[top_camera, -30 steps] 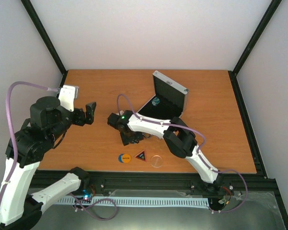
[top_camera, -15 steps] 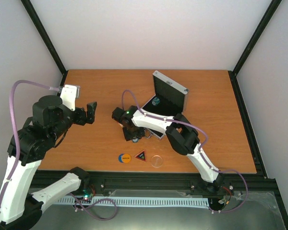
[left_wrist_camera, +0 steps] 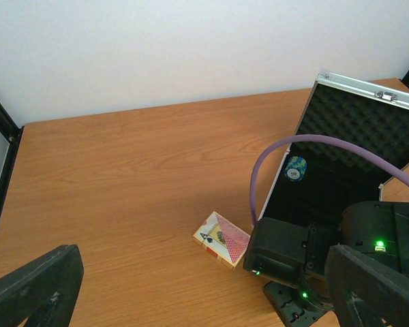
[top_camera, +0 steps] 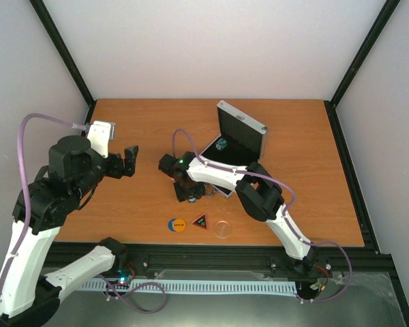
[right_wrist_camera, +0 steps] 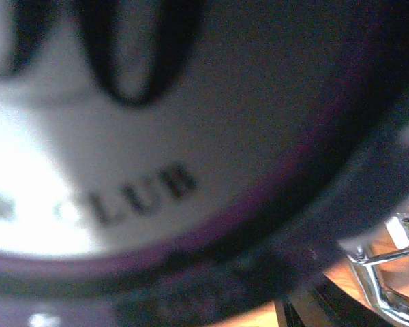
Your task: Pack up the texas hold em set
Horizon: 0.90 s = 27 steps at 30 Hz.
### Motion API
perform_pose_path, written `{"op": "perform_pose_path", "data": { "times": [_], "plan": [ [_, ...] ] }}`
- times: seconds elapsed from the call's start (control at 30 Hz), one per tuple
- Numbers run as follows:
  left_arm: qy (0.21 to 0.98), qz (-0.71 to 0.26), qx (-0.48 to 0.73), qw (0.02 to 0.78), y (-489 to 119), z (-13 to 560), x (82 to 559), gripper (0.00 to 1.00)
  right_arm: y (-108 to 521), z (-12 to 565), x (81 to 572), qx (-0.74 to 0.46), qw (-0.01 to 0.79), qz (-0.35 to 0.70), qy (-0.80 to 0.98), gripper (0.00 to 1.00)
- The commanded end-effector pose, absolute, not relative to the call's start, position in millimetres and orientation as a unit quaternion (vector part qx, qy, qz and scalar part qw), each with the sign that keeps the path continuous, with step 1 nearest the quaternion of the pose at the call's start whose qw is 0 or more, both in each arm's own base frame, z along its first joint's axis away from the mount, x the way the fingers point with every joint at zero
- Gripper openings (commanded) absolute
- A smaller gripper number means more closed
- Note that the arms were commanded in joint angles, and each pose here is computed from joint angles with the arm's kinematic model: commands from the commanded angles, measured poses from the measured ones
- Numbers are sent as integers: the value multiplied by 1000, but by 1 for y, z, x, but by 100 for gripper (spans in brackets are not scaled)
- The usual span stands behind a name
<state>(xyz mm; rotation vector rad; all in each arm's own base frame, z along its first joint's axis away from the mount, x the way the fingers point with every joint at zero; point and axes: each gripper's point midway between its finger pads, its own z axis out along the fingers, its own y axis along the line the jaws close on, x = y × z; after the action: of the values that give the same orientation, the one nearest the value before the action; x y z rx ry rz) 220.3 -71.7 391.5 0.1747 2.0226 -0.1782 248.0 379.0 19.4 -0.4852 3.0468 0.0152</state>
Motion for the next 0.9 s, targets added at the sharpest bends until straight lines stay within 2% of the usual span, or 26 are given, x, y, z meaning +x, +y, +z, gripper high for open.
{"op": "perform_pose_path", "data": {
  "times": [0.0, 0.2, 0.23, 0.33, 0.4, 0.6, 0.87],
  "plan": [
    [846, -66, 79, 524, -70, 391, 220, 100, 376, 15, 223, -170, -8, 1, 985, 52],
    [846, -65, 80, 522, -69, 389, 219, 100, 372, 11, 218, -168, -15, -5, 986, 49],
    [846, -66, 80, 522, -69, 389, 219, 100, 371, 11, 217, -168, -16, -4, 986, 50],
    [846, -66, 79, 523, -68, 389, 218, 100, 368, 13, 216, -168, -9, -9, 986, 63],
    [846, -65, 79, 523, -68, 388, 217, 100, 367, 12, 215, -170, -10, -10, 985, 65],
    [846, -65, 79, 523, -67, 387, 215, 100, 366, 7, 215, -170, -11, -10, 985, 62],
    [846, -65, 80, 523, -67, 387, 215, 100, 371, 0, 217, -175, -14, -10, 984, 49]
  ]
}}
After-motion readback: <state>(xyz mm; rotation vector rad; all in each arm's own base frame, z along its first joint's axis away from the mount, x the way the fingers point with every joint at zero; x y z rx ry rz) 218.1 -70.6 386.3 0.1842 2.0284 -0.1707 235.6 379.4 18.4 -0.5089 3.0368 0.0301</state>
